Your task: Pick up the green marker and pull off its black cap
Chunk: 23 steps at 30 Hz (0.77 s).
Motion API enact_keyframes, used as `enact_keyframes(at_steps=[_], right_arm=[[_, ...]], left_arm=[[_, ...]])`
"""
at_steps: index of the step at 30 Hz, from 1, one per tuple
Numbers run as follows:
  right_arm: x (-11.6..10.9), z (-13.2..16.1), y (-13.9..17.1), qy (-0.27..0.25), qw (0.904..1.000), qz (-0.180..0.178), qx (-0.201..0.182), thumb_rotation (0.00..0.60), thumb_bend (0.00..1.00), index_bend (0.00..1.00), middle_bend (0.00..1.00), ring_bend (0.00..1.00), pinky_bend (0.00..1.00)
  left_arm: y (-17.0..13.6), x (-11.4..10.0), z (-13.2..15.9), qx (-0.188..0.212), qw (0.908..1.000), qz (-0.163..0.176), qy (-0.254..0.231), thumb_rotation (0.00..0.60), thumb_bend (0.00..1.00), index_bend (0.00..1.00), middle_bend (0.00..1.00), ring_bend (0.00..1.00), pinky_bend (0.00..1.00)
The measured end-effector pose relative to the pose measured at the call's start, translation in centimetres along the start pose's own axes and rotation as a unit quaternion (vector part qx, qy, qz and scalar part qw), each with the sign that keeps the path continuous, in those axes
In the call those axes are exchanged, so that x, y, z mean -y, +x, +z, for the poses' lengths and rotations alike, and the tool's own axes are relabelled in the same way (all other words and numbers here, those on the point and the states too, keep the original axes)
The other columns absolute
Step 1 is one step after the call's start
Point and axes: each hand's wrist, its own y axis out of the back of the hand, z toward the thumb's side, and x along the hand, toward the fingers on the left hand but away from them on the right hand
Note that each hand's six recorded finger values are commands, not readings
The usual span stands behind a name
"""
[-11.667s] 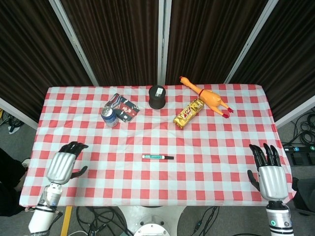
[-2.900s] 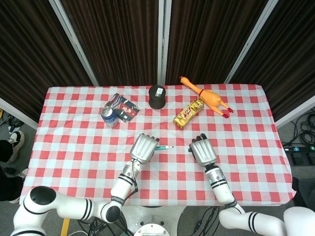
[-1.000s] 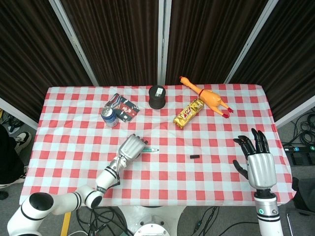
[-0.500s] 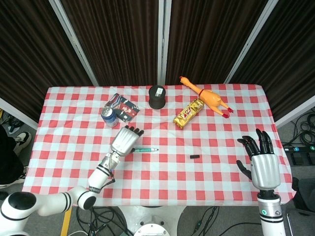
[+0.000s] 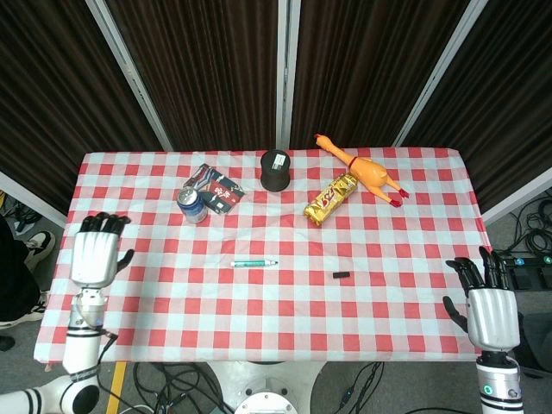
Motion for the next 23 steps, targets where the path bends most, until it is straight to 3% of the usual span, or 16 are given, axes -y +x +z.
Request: enact_keyframes(at_steps=[5, 8, 12, 15, 23], right_arm=[[1.3, -2.0, 1.7, 0.063, 0.9973, 0.029, 0.023, 0.6, 0.24, 0.12, 0.18, 0.0, 0.0], [1.9, -2.9, 2.5, 0.091, 0.9947, 0.039, 0.03, 0.6, 0.25, 0.11, 0.16, 0.0, 0.0], [2.2, -4.3, 3.6, 0.074, 0.9955, 0.041, 0.041, 0.6, 0.26, 0.11, 0.16, 0.0, 0.0], [2.1, -5.1, 4.4, 0.059, 0.9965, 0.038, 0.045, 0.6, 0.26, 0.11, 0.16, 0.0, 0.0], [1.7, -5.6, 5.0, 0.05, 0.997, 0.035, 0.049, 0.6, 0.26, 0.11, 0.16, 0.0, 0.0]], left_arm=[[-4.5, 1.6, -4.6, -0.049, 0.9976, -0.048, -0.014, 0.6, 0.17, 0.31, 0.29, 0.2, 0.22], [-6.6, 1.9, -6.1, -0.065, 0.9957, -0.06, -0.027, 0.58, 0.17, 0.3, 0.27, 0.18, 0.21], [-8.6, 1.6, -7.0, -0.067, 0.9956, -0.058, -0.029, 0.517, 0.17, 0.29, 0.26, 0.18, 0.2], [-9.3, 1.1, -7.2, -0.061, 0.9961, -0.051, -0.037, 0.505, 0.17, 0.29, 0.26, 0.18, 0.2], [-10.3, 0.4, -8.1, -0.033, 0.9969, -0.045, -0.056, 0.556, 0.17, 0.3, 0.27, 0.18, 0.2]])
